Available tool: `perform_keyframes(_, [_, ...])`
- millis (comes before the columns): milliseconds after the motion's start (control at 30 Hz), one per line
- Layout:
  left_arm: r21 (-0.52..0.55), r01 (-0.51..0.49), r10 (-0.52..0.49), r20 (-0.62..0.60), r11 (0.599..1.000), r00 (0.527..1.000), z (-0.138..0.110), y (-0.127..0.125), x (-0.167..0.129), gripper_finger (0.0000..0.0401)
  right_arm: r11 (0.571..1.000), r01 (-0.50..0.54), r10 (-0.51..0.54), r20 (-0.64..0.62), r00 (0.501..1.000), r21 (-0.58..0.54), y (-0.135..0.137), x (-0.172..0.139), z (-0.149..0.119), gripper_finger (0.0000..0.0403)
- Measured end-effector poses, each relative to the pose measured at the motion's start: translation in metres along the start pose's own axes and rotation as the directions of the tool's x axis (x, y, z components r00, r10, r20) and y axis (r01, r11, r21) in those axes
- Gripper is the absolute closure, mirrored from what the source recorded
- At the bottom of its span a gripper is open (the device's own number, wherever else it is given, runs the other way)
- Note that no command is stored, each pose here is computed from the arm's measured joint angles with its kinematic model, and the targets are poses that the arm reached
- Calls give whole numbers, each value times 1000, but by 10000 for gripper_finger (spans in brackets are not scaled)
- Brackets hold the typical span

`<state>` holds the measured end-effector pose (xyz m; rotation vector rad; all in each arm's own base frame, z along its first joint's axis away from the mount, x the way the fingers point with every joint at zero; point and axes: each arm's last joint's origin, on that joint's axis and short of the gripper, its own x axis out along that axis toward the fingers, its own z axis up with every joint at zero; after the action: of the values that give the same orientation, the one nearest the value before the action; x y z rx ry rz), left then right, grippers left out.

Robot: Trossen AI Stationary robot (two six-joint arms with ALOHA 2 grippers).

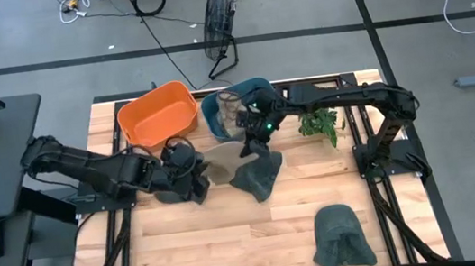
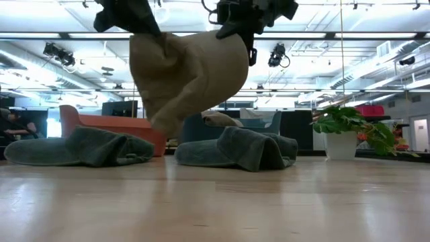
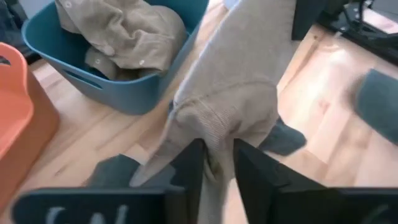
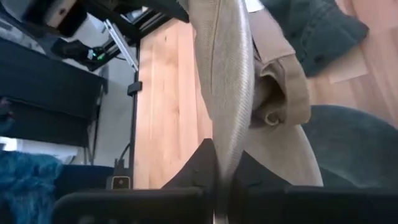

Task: Pick & Place hat
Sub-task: Put the brown cap into the blue bin

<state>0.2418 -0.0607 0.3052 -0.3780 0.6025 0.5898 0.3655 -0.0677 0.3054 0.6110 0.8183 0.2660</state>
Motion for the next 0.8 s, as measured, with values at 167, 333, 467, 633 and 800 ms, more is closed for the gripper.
perform_keyframes(167, [4, -31, 31, 22, 1000, 999, 10, 8, 8, 246, 995, 4, -3, -8, 1000, 100, -16, -11, 1, 394])
perform_keyframes(333, [7, -31, 30, 74, 1000, 997, 20, 11, 12, 206, 985, 33, -33, -1, 999, 170, -31, -28, 1, 394])
perform_keyframes(467, [-12, 18, -16, 152, 1000, 988, 29, 8, 6, 198, 972, 48, -64, 60, 996, 231, -42, -56, 4, 394])
perform_keyframes(633, [-26, 114, -102, 270, 993, 957, 48, 2, -15, 204, 965, 23, -67, 160, 985, 261, -46, -101, 4, 394])
perform_keyframes(800, [22, 134, -134, 308, 991, 942, 60, -3, -27, 208, 940, 81, -165, 235, 958, 330, -58, -146, -4, 394])
